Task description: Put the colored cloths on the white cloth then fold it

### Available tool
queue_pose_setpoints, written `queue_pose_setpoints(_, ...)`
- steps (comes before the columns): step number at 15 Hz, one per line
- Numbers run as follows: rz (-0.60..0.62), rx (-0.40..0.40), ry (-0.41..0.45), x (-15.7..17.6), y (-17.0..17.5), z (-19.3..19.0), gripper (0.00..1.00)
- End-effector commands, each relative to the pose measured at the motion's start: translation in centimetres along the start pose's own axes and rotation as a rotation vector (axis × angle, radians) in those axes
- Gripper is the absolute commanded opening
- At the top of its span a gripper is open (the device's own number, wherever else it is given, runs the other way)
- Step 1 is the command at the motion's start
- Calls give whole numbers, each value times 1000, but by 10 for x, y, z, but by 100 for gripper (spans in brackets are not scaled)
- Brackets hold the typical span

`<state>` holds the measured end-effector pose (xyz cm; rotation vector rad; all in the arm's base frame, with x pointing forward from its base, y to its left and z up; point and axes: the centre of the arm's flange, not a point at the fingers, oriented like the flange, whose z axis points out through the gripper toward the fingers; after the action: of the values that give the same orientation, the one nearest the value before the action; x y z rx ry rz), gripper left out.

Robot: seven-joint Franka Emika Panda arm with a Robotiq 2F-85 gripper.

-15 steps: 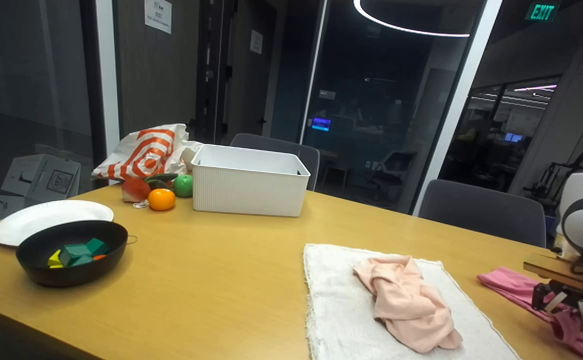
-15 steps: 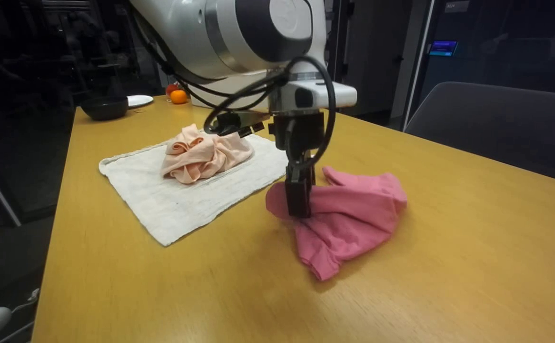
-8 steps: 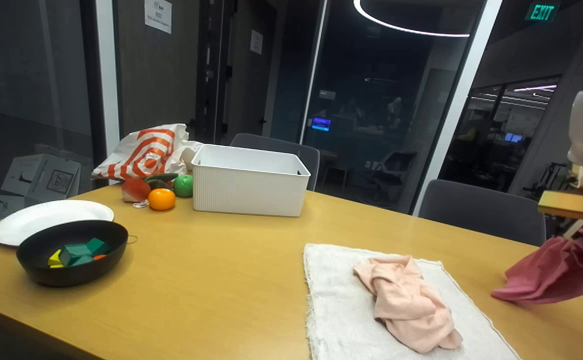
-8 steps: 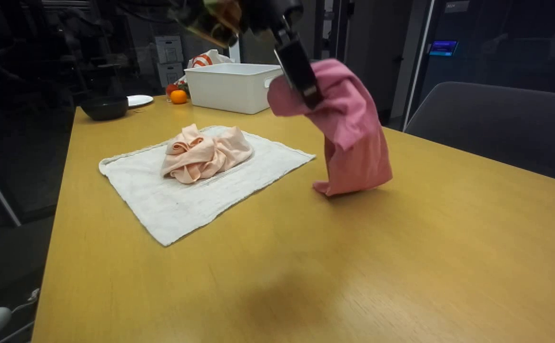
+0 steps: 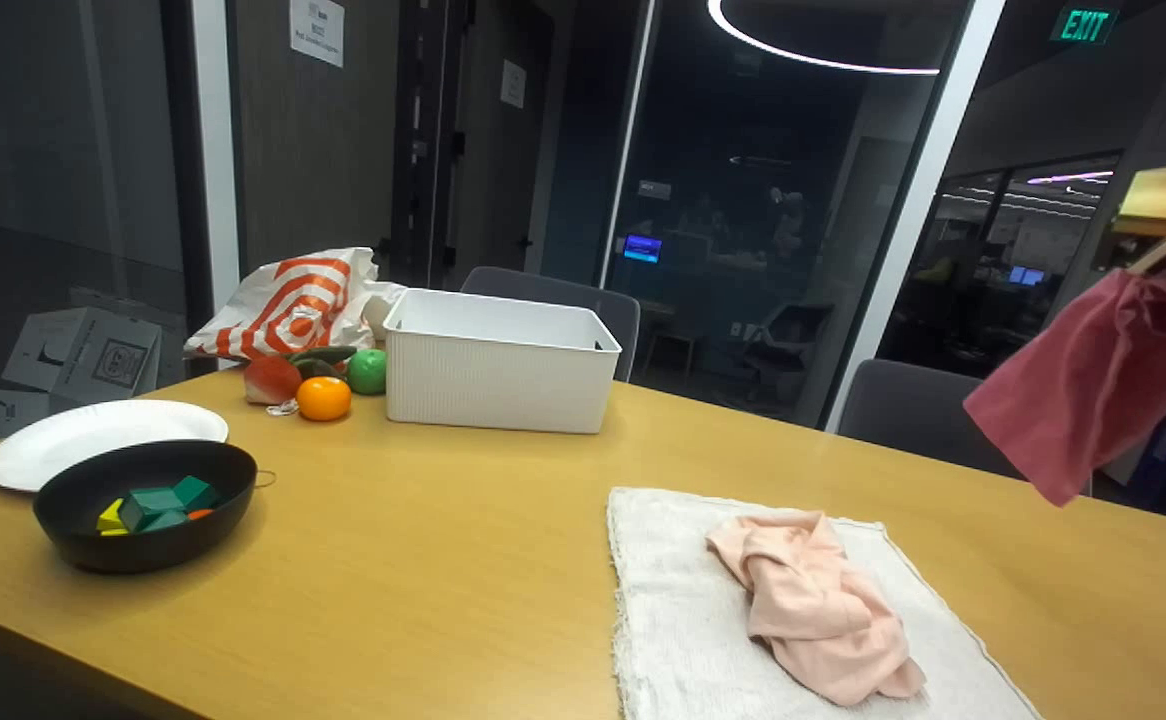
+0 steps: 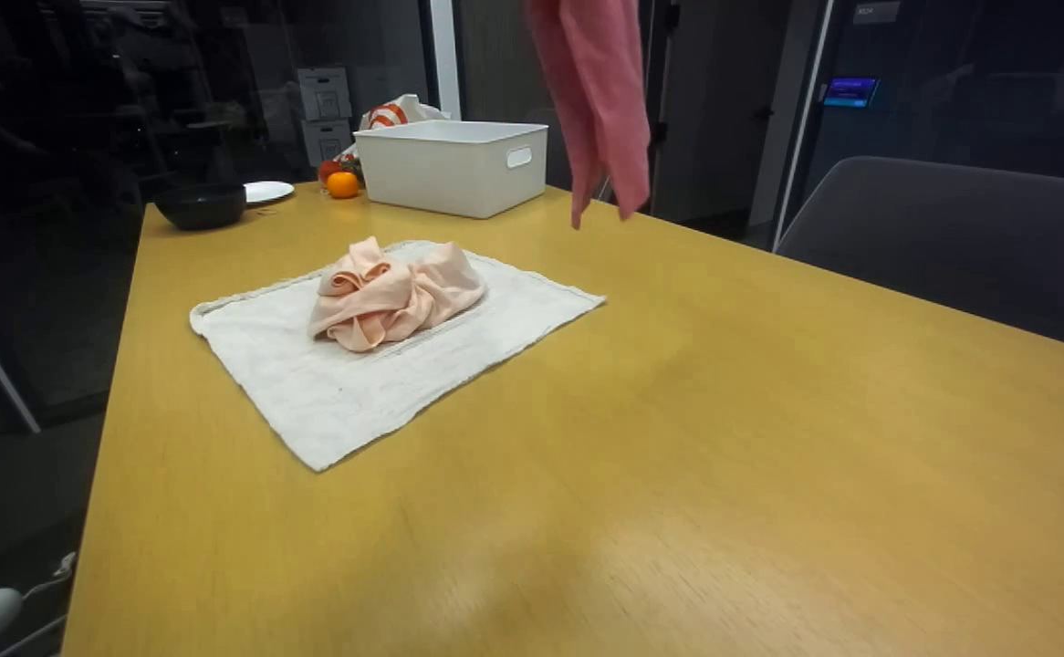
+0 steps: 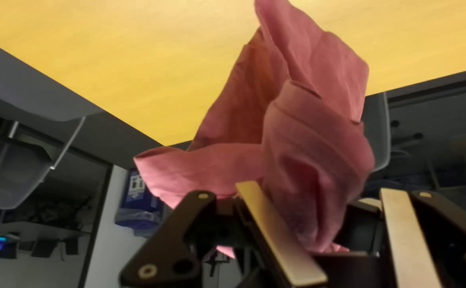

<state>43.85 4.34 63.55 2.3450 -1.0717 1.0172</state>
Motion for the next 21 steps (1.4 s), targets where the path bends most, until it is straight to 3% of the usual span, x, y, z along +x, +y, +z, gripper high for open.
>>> queue_pose_setpoints(1, -106, 161, -15, -13, -8, -61, 3)
queue_pose_setpoints(6, -254, 362, -158, -47, -22, -108, 2)
queue_pose_setpoints(11, -381, 528, -364, -105, -68, -107, 1)
queue_pose_setpoints(15, -516, 597, -552, -156, -102, -101, 3)
queue_pose_setpoints(17, -616, 556, -638, -178, -115, -87, 2)
queue_pose_setpoints(20, -713, 374, -625, -209, -122, -50, 1)
queue_pose_setpoints(21, -728, 336, -572, -216, -124, -38, 1)
